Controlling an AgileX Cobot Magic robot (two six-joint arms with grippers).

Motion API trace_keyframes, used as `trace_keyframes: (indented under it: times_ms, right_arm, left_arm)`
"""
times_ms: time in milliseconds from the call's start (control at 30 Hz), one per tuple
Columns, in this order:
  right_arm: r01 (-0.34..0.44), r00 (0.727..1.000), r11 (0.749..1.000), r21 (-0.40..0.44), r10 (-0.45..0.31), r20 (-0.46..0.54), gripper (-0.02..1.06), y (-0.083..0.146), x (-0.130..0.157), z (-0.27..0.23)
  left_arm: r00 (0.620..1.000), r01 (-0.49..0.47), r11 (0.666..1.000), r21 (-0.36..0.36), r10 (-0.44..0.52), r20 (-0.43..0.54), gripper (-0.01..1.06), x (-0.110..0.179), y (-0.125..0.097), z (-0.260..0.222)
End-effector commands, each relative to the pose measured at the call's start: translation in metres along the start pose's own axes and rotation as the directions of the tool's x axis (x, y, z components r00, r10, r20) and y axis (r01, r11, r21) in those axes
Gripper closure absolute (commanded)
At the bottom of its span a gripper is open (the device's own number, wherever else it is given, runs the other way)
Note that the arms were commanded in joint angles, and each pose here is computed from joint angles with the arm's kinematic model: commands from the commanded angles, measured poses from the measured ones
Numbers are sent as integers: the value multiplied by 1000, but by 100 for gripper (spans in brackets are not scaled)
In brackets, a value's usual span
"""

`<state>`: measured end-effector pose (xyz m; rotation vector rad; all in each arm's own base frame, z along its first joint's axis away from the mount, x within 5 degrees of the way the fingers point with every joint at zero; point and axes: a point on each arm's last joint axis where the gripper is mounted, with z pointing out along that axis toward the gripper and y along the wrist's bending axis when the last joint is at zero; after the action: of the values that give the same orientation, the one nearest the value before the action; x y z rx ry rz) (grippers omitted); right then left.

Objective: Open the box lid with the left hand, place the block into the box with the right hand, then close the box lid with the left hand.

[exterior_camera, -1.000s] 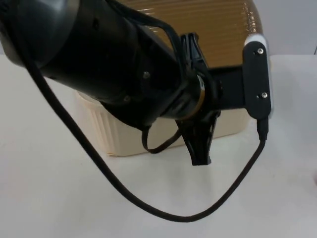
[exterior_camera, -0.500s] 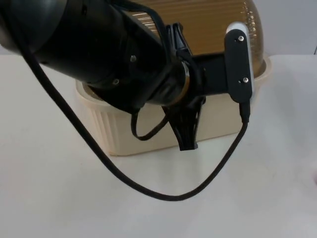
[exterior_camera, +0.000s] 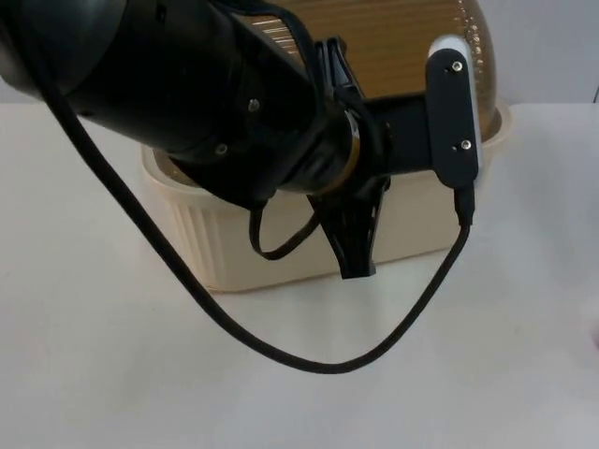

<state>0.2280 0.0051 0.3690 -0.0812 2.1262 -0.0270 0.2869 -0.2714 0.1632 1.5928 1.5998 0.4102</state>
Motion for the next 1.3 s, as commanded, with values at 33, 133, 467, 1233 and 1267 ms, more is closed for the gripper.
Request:
trace_keyframes:
  times_ms: [33,133,467,1233,1267]
  right_arm:
    - [8,1000,1000,9,-8,23,-1,-2,-4,-2]
    - [8,1000,1000,9,-8,23,-1,-2,-4,-2]
    - [8,1000,1000,9,-8,10,-1,-2,-2,-2]
    - [6,1000,1000,8,-6,-9,-1,-2,-1,-2]
    - [6,1000,1000,8,-6,-9,-1,-2,-1,-2]
  left_arm:
    - [999,17,995,-98,-22,-48,105,5,17,-7]
    - [999,22,994,-104,-26,-38,105,3,20,-10]
    - [998,22,992,-124,-29,-52,105,5,23,-11]
    - [994,89,989,-120,-81,72,105,10,69,-24]
    - [996,82,986,-142,-76,53,105,13,73,-24]
